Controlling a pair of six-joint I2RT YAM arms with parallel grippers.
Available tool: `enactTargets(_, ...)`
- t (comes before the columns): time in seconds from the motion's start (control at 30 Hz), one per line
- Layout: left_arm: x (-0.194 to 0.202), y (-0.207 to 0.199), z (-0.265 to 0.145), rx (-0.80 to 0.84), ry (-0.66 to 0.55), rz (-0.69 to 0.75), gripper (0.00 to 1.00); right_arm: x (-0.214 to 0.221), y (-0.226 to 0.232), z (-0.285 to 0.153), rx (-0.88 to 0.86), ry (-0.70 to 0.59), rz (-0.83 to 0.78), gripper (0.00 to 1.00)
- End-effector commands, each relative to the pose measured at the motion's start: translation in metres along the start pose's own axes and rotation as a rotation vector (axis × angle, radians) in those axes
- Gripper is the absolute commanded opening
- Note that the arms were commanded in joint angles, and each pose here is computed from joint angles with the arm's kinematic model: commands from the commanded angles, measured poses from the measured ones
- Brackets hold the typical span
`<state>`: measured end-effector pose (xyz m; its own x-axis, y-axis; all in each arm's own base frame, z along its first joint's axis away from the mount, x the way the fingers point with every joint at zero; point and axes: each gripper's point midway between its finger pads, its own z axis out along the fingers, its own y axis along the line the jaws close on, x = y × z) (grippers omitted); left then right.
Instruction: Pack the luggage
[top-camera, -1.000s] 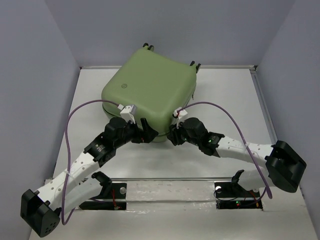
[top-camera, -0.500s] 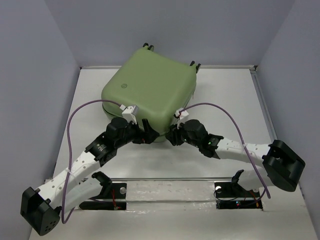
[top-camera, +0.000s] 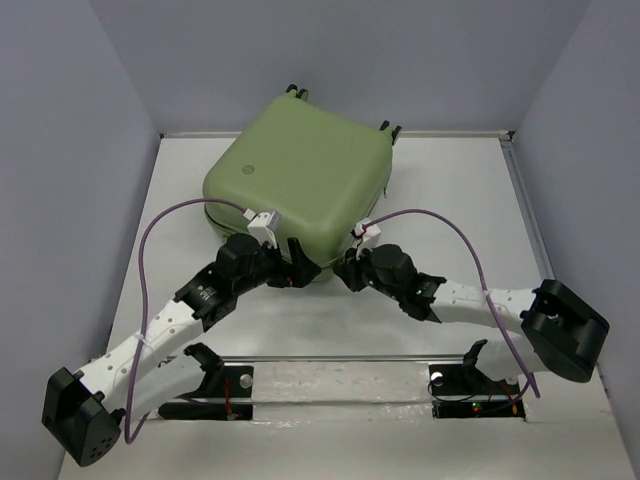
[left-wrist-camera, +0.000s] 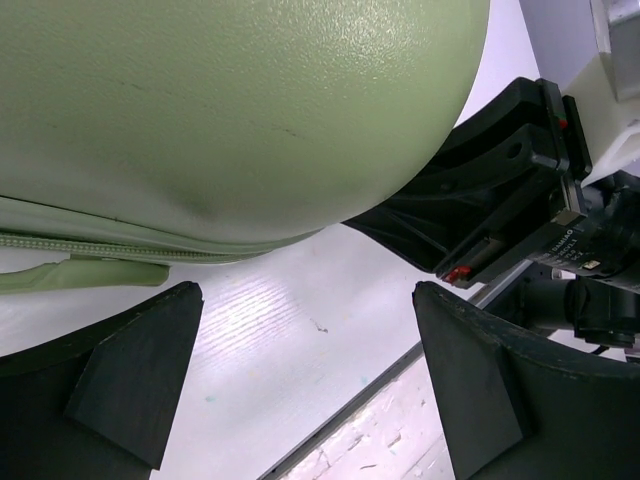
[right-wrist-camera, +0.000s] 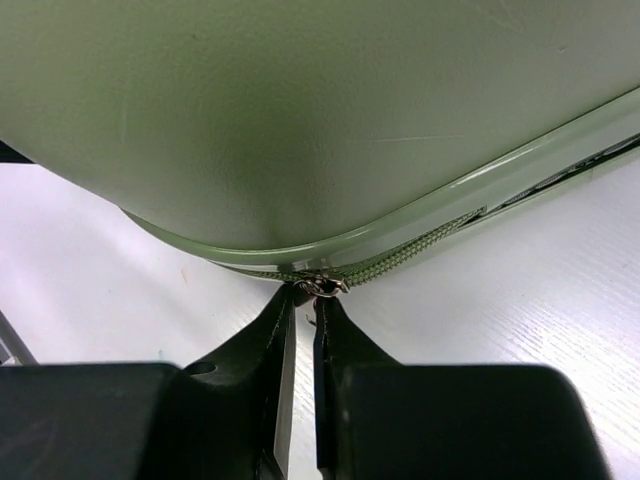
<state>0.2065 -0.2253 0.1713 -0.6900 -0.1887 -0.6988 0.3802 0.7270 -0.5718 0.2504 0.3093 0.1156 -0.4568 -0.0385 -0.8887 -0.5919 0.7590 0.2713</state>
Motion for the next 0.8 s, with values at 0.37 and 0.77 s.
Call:
enactTargets(0.37,-0.068,-0.044,0.019,0.100,-0.190,0.006,0.99,0.058,0.113,-0.062,-0.485,0.170,0.184,0.07)
enactTargets(0.77,-0.072,-0.079,0.033,0.167,-0.175,0.003,0.99,0.043,0.188,-0.034,-0.578,0.044,0.267,0.07)
